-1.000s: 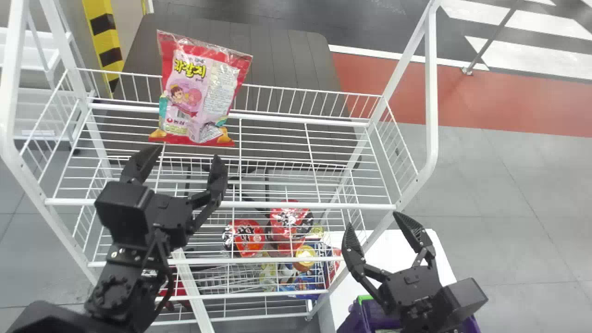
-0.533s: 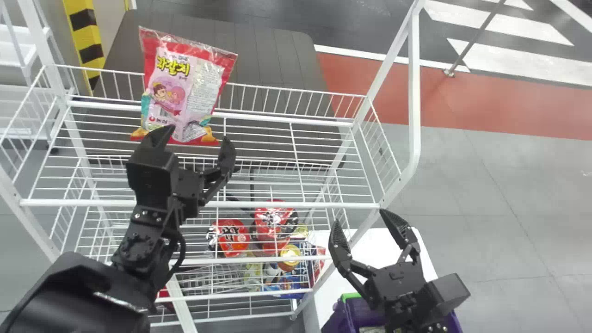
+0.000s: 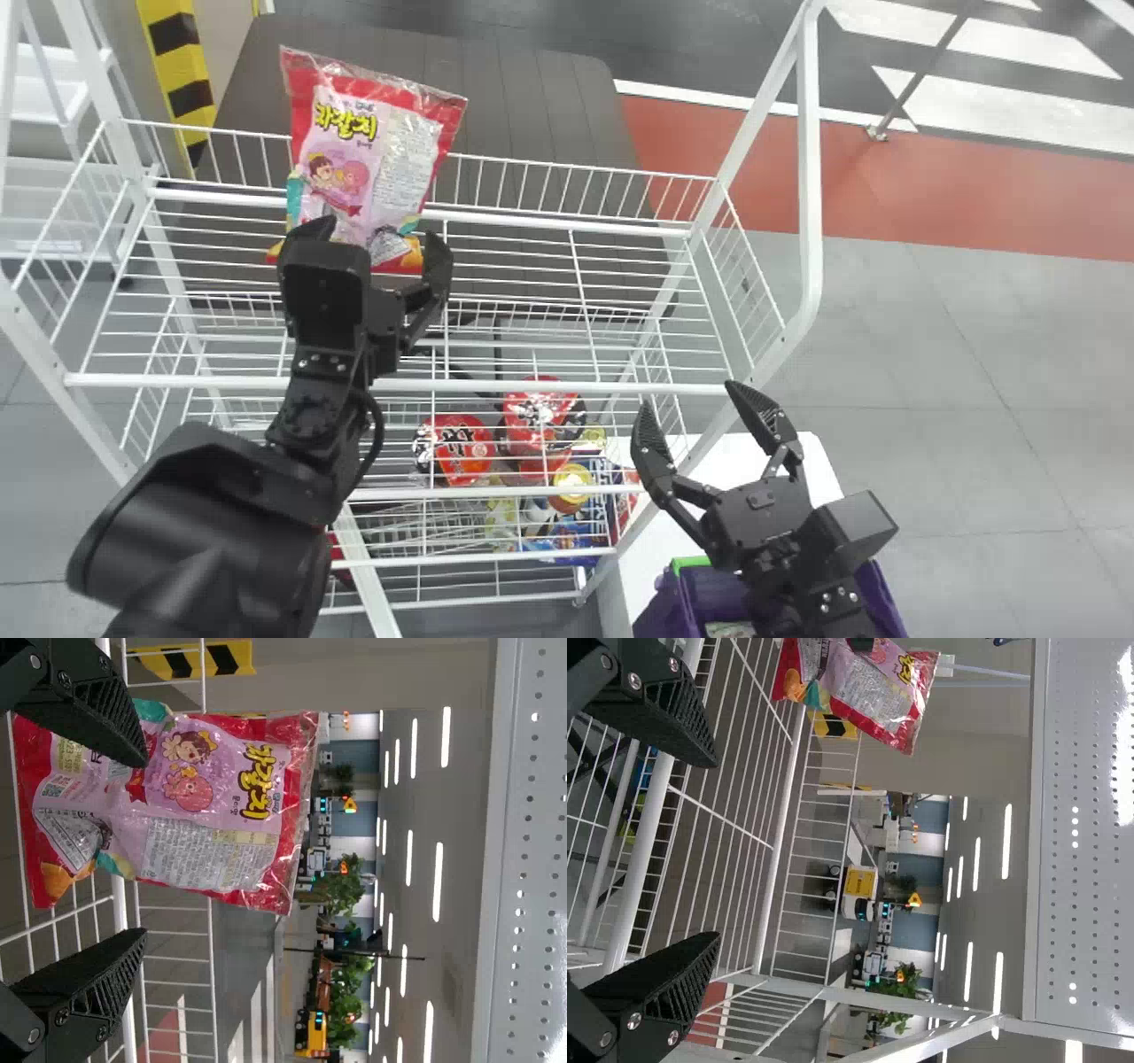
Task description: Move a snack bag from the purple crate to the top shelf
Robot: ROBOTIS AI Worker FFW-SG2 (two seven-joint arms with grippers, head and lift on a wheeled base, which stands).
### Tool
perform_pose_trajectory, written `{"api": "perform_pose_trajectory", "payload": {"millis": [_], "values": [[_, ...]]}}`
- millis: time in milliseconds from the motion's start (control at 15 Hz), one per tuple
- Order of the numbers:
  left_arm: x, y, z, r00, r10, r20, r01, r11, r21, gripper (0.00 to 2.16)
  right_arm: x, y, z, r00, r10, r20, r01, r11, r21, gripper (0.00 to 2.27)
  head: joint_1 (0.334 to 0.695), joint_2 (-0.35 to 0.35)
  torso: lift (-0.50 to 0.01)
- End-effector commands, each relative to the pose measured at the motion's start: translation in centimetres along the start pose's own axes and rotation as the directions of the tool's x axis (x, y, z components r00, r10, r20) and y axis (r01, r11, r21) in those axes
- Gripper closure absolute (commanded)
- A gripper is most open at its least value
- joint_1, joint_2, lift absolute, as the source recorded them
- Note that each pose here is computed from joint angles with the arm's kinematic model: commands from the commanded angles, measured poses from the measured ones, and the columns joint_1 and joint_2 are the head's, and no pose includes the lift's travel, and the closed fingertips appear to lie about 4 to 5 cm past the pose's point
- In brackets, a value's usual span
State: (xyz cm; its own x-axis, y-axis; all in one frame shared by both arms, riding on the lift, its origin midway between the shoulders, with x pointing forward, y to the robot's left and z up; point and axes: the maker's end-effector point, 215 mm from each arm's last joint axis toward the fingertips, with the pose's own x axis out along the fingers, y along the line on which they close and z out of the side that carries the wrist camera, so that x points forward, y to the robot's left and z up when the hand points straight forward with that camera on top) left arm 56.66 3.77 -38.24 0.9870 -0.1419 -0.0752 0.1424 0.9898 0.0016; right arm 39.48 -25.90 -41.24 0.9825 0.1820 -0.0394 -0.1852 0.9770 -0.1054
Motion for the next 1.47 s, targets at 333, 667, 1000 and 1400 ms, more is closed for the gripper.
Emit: {"api": "perform_pose_trajectory", "payload": {"millis": [333,667,1000,1400], "values": [[1.6,0.9,-2.6,0.997,0.014,-0.073,-0.014,1.0,0.01,0.16,0.3,0.5,0.1,1.0,0.011,0.006,-0.011,1.0,0.001,0.15,0.695,-0.24,0.0],[2.4,1.1,-3.7,0.995,0.008,-0.096,-0.006,1.0,0.021,0.21,0.4,0.3,-0.1,1.0,0.01,0.006,-0.01,1.0,0.002,0.15,0.695,-0.232,0.0],[3.2,1.4,-3.6,0.996,0.003,-0.092,0.0,0.999,0.032,0.21,0.4,0.4,-0.2,1.0,0.012,0.006,-0.012,1.0,0.003,0.15,0.695,-0.228,0.0],[4.0,2.4,-4.0,0.995,0.011,-0.098,-0.008,0.999,0.034,0.22,0.7,0.5,-0.3,1.0,0.013,0.012,-0.013,1.0,0.003,0.15,0.695,-0.221,0.0]]}}
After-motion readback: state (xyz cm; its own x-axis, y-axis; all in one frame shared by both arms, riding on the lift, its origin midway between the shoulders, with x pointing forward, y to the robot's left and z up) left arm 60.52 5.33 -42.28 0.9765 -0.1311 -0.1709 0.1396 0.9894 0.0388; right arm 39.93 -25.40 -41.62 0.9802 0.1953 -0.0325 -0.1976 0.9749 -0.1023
